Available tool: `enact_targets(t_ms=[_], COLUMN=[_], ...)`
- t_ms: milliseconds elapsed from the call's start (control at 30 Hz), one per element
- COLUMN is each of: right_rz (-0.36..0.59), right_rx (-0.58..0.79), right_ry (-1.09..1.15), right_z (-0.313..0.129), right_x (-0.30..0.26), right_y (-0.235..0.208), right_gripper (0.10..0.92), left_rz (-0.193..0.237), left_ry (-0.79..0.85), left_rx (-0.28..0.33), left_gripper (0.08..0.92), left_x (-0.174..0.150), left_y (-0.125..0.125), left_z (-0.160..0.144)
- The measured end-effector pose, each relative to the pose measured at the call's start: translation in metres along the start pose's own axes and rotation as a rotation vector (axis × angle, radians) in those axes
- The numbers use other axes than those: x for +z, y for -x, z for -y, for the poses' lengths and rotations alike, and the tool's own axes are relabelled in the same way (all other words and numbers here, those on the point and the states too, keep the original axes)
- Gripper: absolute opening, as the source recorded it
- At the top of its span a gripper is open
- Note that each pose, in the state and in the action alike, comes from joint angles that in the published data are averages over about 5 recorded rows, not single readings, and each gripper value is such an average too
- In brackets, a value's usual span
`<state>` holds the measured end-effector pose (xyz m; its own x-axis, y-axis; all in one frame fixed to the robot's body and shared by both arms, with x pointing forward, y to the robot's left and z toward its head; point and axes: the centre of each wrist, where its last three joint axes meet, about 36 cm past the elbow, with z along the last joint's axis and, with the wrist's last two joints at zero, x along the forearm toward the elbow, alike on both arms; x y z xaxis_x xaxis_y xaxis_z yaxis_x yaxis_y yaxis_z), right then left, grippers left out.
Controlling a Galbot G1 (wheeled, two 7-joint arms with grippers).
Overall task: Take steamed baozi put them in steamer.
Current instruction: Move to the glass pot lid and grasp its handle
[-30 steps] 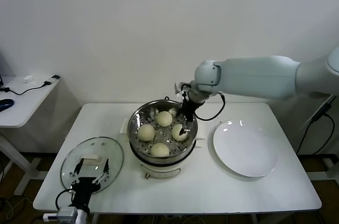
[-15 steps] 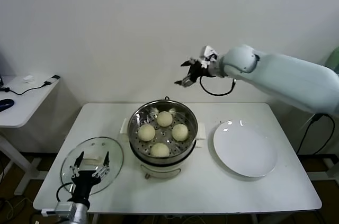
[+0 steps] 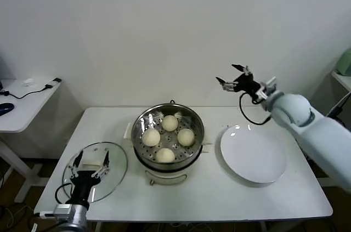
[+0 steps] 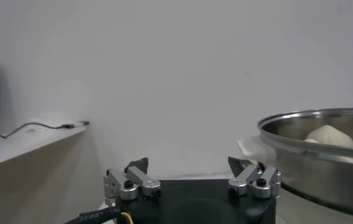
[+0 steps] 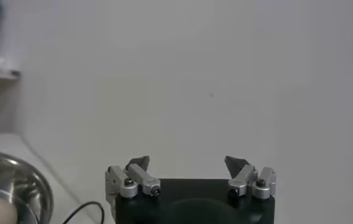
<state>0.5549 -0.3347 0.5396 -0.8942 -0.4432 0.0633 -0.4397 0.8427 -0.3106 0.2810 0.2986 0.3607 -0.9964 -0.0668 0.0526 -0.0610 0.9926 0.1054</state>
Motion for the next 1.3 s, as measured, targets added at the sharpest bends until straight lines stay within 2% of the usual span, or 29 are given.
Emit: enact_targets(t_ms=[167, 467, 767, 967, 1067, 1300], right_rz=[0.056, -0.021, -0.053, -0.064, -0.068, -0.07], right_rx=[0.106, 0.268, 0.379, 0.403, 0.41, 0.427], right_ry=[0.123, 0.306, 0.376, 0.391, 0.397, 0.391], right_z=[-0.027, -0.119, -0.184, -0.21, -0.218, -0.219], right_x=[0.063, 0.183, 0.229, 0.241, 0.244, 0.242], right_y=[-0.043, -0.145, -0.201, -0.213, -0.216, -0.218], right_gripper=[0.823, 0.823, 0.823, 0.823, 0.823, 0.823], left_rz=[0.017, 0.049, 0.094, 0.122, 0.126, 0.091], left_ry=[0.039, 0.178, 0.378, 0.614, 0.775, 1.157], left_rx=[-0.015, -0.044, -0.112, -0.152, -0.152, -0.057], left_gripper=[0.823, 0.823, 0.823, 0.823, 0.823, 0.823], left_x=[0.003, 0.01, 0.025, 0.041, 0.052, 0.076], left_y=[0.004, 0.001, -0.003, -0.006, -0.009, -0.018], left_z=[-0.007, -0.016, -0.018, -0.027, -0.033, -0.045])
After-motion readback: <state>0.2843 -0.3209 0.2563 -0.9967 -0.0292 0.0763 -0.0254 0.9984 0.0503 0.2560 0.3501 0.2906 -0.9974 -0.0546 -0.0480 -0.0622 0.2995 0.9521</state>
